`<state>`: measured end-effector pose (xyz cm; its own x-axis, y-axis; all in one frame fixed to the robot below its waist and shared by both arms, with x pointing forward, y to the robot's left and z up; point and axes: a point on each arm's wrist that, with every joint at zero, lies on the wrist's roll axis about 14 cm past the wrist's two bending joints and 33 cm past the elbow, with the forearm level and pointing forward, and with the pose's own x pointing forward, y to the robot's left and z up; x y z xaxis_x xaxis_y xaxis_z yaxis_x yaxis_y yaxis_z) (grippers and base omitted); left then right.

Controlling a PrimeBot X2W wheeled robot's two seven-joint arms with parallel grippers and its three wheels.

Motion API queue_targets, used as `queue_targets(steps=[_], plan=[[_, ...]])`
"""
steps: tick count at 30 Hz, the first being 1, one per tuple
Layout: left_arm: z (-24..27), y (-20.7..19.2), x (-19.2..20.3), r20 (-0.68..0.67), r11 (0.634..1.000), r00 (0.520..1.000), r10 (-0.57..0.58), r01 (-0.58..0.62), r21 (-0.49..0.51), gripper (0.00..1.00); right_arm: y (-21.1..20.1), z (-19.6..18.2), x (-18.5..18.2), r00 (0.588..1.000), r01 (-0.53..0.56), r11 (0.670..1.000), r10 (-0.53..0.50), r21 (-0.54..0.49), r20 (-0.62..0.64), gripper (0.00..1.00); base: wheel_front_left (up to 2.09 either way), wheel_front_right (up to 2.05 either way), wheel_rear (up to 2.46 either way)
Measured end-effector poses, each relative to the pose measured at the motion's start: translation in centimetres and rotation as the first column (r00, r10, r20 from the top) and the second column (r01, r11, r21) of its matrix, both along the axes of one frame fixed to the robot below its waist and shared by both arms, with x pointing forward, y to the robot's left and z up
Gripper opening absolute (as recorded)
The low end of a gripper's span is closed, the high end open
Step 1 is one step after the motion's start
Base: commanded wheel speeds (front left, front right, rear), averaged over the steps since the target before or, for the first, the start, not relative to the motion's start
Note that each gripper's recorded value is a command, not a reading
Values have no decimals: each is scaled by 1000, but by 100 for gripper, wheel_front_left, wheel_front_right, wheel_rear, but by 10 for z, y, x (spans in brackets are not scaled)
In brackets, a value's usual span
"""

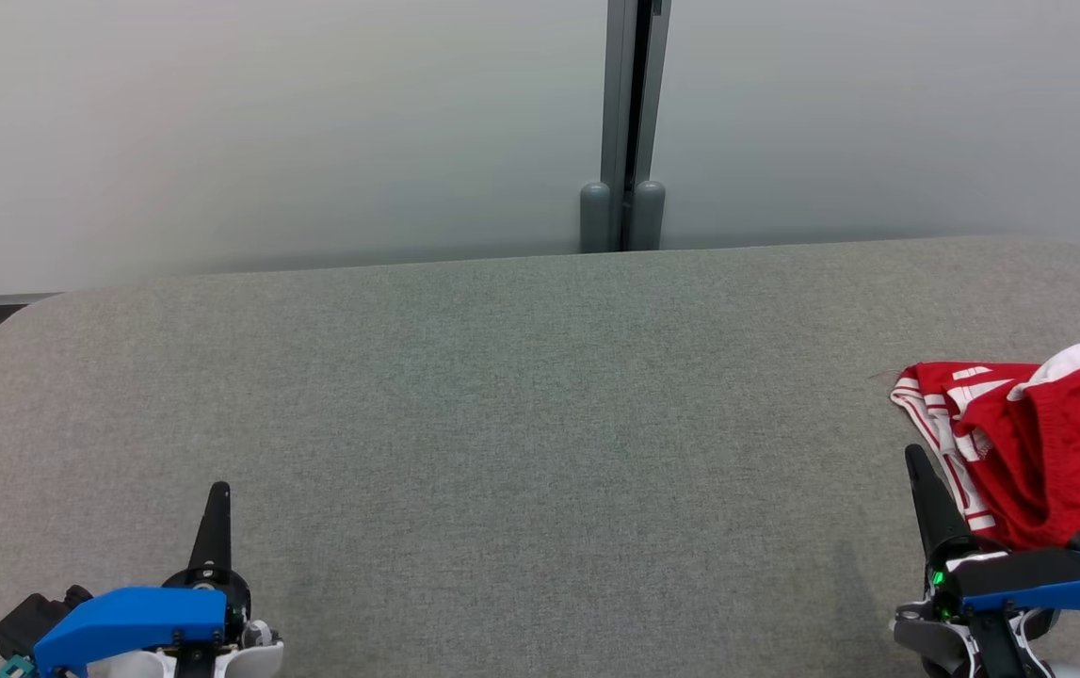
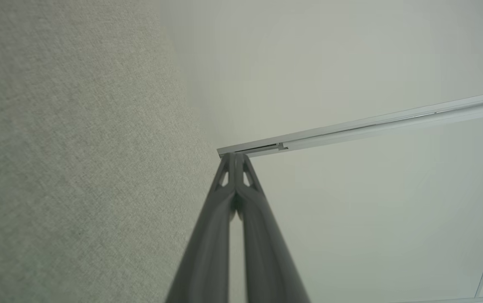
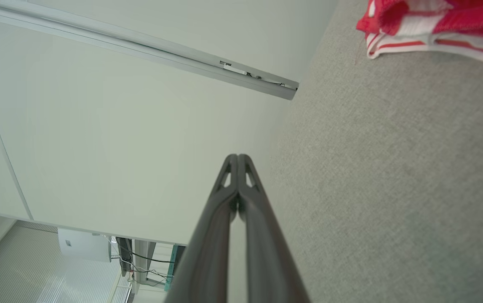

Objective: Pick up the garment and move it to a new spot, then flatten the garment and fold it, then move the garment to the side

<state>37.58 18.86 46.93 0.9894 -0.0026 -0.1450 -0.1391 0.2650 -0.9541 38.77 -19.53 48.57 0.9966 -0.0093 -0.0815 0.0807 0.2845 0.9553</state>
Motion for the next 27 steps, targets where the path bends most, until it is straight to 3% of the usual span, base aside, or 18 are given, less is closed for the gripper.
queue_targets(steps=[27], plan=[[23,7,8,85,981,996,27,-10,-193,0,-3,16,2,998,-2,978,-10,207,57,0,0,0,0]])
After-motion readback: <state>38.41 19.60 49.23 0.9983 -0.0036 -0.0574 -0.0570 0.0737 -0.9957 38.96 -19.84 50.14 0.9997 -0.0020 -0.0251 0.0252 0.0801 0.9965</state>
